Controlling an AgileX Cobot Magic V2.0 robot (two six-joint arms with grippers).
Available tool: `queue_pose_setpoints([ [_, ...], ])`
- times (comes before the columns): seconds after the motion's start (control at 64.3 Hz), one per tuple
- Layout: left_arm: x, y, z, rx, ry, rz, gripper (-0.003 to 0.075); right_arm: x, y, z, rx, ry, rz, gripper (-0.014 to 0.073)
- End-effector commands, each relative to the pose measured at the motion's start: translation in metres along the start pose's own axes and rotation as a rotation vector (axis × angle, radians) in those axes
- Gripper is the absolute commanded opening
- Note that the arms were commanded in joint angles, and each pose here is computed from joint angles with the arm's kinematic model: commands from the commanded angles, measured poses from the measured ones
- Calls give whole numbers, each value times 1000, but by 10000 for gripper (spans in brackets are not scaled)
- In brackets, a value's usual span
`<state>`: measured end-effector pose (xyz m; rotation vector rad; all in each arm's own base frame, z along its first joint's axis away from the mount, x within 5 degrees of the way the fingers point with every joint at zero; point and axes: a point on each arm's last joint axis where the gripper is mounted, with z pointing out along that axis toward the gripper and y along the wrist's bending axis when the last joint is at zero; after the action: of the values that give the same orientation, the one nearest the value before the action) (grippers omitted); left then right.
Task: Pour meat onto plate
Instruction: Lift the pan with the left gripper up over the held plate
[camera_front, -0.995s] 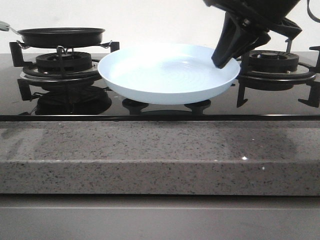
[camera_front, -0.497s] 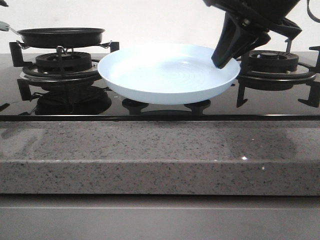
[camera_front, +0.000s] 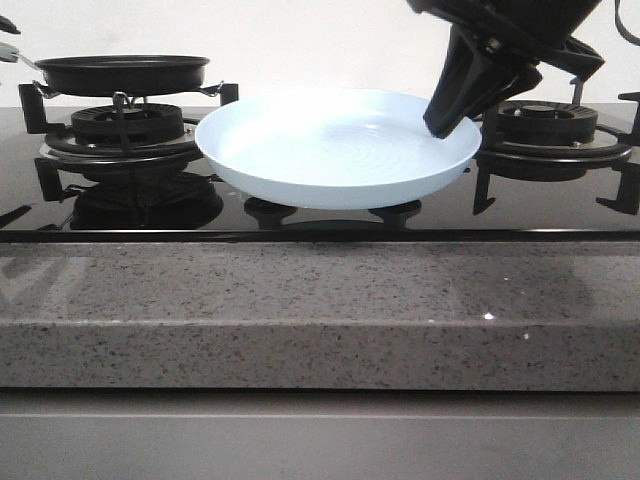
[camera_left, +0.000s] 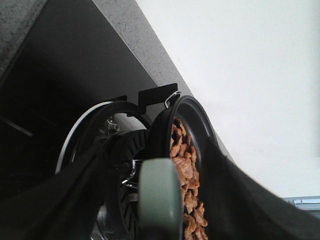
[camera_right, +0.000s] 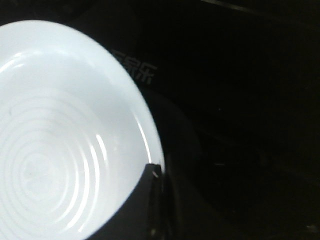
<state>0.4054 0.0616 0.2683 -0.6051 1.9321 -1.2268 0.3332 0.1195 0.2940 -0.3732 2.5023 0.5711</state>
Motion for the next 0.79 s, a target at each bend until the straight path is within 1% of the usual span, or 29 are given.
queue_pose_setpoints([
  [0.0,-6,-32,-8,95,-44,25,345,-11,10,-24,-19,-99,-13,-105],
  [0.171,-7,-31,-8,88,-52,25,276,-11,10,-24,-19,-99,-13,-105],
  [0.42,-7,-32,-8,95,-53,20,105,-11,10,-24,-19,-99,-13,-105],
  [0.637,-7,-40,-10,187,-51,-27,-17,-11,10,-24,-19,-99,-13,-105],
  [0.777,-8,-49,-13,281,-50,-39,-20,-11,10,-24,-19,-99,-13,-105],
])
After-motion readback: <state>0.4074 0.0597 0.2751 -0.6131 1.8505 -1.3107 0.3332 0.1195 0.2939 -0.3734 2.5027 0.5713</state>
